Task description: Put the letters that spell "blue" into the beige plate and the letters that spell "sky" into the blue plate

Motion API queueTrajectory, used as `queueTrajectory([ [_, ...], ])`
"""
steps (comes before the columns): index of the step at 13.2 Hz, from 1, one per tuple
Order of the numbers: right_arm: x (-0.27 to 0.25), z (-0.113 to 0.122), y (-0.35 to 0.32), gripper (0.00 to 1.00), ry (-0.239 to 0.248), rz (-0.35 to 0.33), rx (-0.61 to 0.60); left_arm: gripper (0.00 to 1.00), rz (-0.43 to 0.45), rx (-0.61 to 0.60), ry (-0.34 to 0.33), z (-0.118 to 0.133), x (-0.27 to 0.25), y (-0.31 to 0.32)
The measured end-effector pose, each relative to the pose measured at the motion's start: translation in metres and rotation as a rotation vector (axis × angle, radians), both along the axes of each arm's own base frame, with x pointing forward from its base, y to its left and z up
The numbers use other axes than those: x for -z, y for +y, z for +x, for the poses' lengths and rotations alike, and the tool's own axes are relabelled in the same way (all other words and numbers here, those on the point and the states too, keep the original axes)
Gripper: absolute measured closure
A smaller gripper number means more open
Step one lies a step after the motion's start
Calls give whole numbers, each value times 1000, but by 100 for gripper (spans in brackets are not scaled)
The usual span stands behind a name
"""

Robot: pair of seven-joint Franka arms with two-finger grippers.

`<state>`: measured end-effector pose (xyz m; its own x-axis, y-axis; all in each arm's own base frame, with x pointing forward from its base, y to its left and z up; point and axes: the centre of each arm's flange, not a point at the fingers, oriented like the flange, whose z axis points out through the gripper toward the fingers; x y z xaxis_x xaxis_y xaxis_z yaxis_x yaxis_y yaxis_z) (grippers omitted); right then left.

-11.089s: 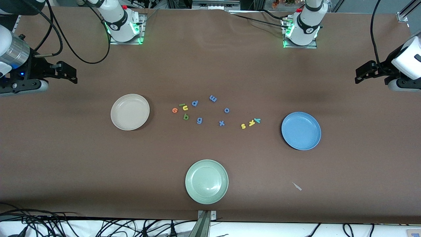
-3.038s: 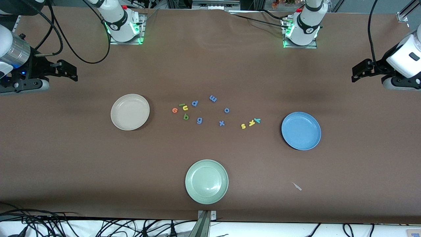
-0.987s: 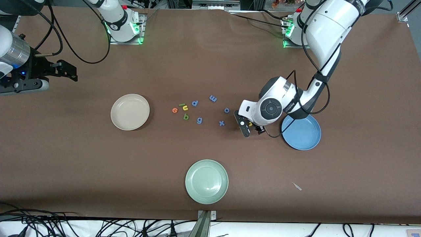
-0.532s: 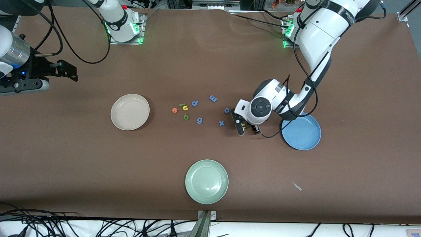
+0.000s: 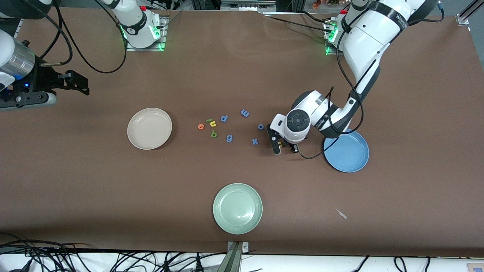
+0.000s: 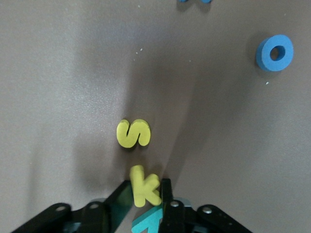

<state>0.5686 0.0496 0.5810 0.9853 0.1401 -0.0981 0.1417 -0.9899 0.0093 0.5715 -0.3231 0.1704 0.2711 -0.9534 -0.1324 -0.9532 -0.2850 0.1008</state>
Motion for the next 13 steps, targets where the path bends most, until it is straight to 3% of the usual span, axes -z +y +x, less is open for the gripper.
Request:
queueTrajectory([
  [5, 41, 22, 8, 0, 33, -6, -15, 73, -6, -5, -17, 6, -9, 1],
  [7, 58, 27, 43, 0, 39, -8, -54, 73, 14, -12, -28, 14, -34, 6],
  [10, 92, 31, 104, 0, 47, -30, -20, 73, 144, 10, -34, 23, -78, 40],
  [13, 123, 37, 125, 0, 64, -39, 39, 73, 264, 25, -66, 41, -87, 89],
])
